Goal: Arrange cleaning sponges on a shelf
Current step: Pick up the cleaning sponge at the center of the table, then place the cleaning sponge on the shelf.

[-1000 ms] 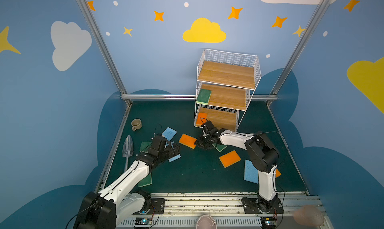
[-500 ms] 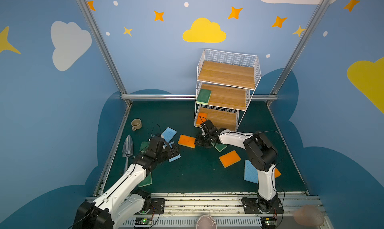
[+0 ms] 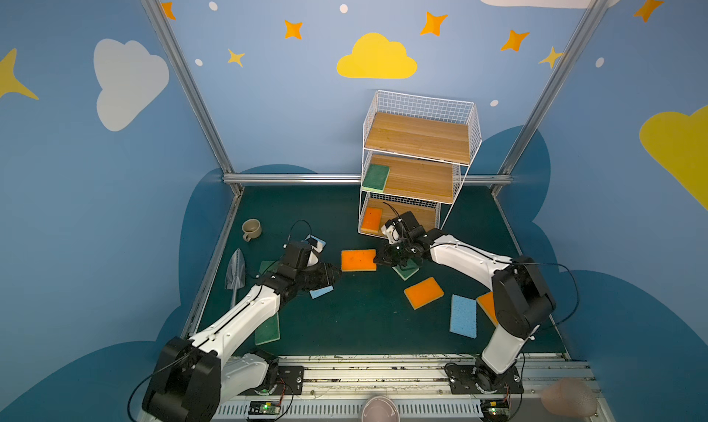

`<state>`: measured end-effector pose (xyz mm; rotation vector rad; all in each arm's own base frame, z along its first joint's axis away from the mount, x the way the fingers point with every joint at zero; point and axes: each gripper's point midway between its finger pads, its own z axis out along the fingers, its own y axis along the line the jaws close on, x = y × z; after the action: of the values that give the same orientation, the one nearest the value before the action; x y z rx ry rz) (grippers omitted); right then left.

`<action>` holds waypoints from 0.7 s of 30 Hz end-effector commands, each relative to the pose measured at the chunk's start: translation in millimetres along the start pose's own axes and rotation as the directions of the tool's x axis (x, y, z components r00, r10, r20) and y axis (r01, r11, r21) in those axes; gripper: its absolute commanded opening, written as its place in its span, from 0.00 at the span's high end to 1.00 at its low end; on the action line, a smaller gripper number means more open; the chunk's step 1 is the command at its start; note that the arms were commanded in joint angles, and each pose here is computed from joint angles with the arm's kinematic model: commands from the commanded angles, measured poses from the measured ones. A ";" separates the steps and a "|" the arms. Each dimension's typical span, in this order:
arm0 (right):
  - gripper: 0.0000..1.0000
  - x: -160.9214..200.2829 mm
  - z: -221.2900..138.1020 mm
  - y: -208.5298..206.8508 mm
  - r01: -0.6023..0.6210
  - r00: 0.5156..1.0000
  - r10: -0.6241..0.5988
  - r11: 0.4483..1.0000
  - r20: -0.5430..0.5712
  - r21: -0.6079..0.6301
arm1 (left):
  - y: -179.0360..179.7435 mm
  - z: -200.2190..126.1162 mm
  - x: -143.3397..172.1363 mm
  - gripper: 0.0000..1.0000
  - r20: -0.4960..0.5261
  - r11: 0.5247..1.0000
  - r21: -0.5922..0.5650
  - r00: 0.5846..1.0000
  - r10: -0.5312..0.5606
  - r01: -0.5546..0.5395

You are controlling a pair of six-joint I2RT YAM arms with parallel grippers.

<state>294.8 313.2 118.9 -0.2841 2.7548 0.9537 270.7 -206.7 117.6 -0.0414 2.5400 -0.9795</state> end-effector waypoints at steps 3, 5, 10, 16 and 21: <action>1.00 35.0 -16.2 -23.5 0.052 0.995 -0.048 0.997 -0.082 0.048 | -28.9 20.5 -5.3 0.63 -0.029 0.995 0.073 0.997 0.065 -0.062; 1.00 36.9 -20.6 -26.7 0.047 0.996 -0.043 0.998 -0.074 0.042 | -24.7 28.9 -4.0 0.66 -0.040 0.997 0.064 0.998 0.045 -0.042; 1.00 41.0 -27.9 -33.2 0.034 0.997 -0.032 0.999 -0.068 0.030 | -18.6 35.7 -6.6 0.68 -0.033 0.999 0.040 0.999 0.026 -0.025; 1.00 40.5 -34.4 -32.5 0.025 0.998 -0.025 1.000 -0.056 -0.001 | -15.8 46.4 -2.9 0.61 -0.053 0.999 0.034 0.998 0.021 -0.019; 1.00 37.6 -35.9 -30.8 0.008 0.999 -0.011 0.999 -0.050 -0.044 | -21.3 57.0 -0.7 0.62 -0.052 0.998 0.060 0.999 0.013 -0.010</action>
<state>264.3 262.1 111.3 -0.3162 2.8058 0.9556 283.0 -249.9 86.2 0.0158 2.6025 -1.0294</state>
